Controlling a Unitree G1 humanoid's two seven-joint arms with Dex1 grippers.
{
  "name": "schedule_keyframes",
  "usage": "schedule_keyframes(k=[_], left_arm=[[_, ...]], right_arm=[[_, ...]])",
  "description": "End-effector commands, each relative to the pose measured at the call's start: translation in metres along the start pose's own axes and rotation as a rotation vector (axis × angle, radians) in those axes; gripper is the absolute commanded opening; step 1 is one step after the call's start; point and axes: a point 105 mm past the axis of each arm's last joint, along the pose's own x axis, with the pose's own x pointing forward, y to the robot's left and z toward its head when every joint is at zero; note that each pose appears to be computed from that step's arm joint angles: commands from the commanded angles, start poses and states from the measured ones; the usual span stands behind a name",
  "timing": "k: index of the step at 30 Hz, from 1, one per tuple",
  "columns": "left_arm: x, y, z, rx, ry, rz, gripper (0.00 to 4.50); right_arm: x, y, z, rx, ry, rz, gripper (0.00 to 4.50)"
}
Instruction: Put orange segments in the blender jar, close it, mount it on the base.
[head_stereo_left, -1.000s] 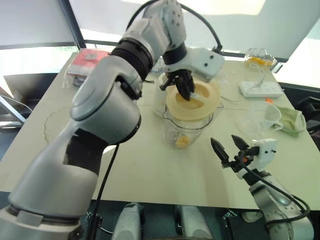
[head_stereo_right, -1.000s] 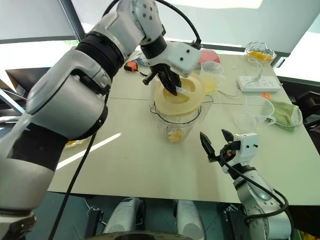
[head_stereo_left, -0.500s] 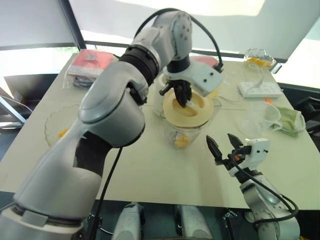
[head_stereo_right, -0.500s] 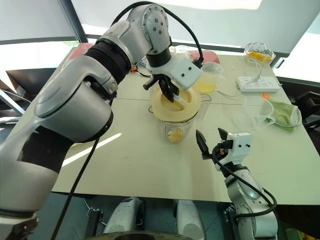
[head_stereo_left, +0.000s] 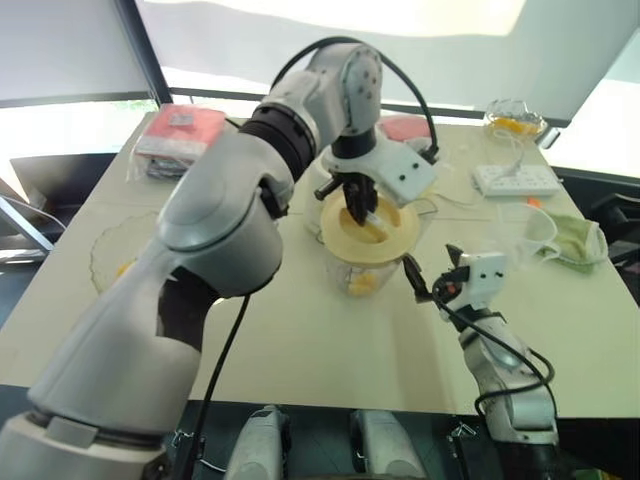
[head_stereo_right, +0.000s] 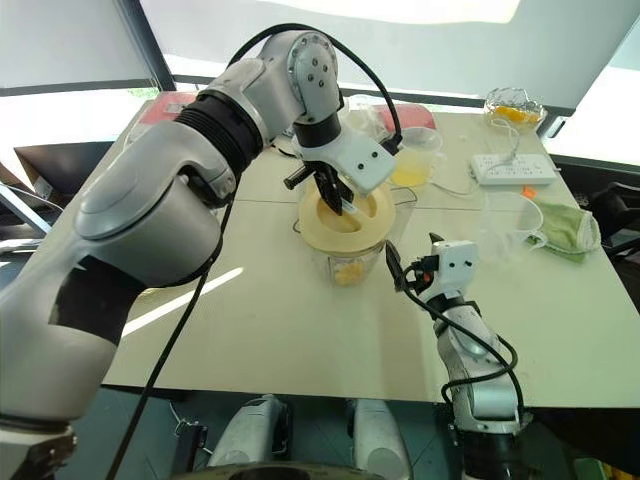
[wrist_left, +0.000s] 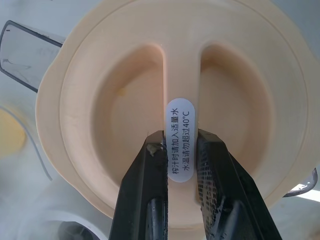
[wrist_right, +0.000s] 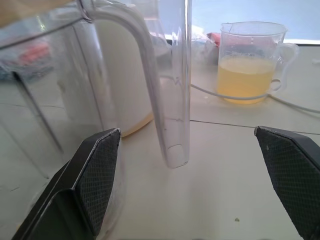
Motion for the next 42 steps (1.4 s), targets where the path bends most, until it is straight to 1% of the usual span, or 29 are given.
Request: schedule_keyframes(k=[1,6,9,13,17,20,22,26,29,34,36,40,42], left_arm=[[0.026,-0.012,-0.009,-0.031,0.01,-0.087,0.24],[0.027,-0.014,-0.009,-0.026,0.008,-0.099,0.24],[0.028,-0.016,-0.01,-0.022,0.006,-0.108,0.24],[0.028,-0.018,-0.01,-0.027,-0.013,-0.112,0.24],[0.028,-0.021,-0.01,-0.053,-0.053,-0.116,0.24],[0.026,-0.027,-0.009,-0.114,-0.124,-0.131,0.24],[0.026,-0.031,-0.011,-0.145,-0.137,-0.146,0.24],[0.026,-0.034,-0.019,-0.163,-0.109,-0.159,0.24],[0.025,-0.034,-0.019,-0.174,-0.11,-0.158,0.24],[0.025,-0.026,-0.021,-0.263,-0.102,-0.124,0.24],[0.024,-0.026,-0.026,-0.268,-0.062,-0.119,0.24],[0.021,-0.021,-0.023,-0.314,-0.083,-0.092,0.24],[0.018,-0.018,-0.023,-0.345,-0.069,-0.077,0.24]], right_arm=[[0.015,-0.007,0.007,-0.046,-0.05,0.006,4.5],[0.033,-0.017,0.005,-0.05,-0.065,0.005,4.5],[0.045,-0.021,0.012,-0.043,-0.094,-0.009,4.5],[0.051,-0.017,0.02,-0.044,-0.119,-0.002,4.5],[0.05,-0.015,0.024,-0.041,-0.131,0.0,4.5],[0.047,-0.011,0.029,-0.033,-0.151,0.005,4.5],[0.048,-0.01,0.029,-0.035,-0.15,0.007,4.5],[0.05,-0.008,0.025,-0.038,-0.141,0.011,4.5],[0.052,-0.004,0.025,-0.029,-0.143,0.013,4.5],[0.053,-0.003,0.026,-0.02,-0.126,-0.003,4.5],[0.052,-0.003,0.026,-0.022,-0.118,-0.009,4.5],[0.049,-0.003,0.025,-0.019,-0.103,-0.024,4.5],[0.048,-0.002,0.024,-0.016,-0.096,-0.029,4.5]])
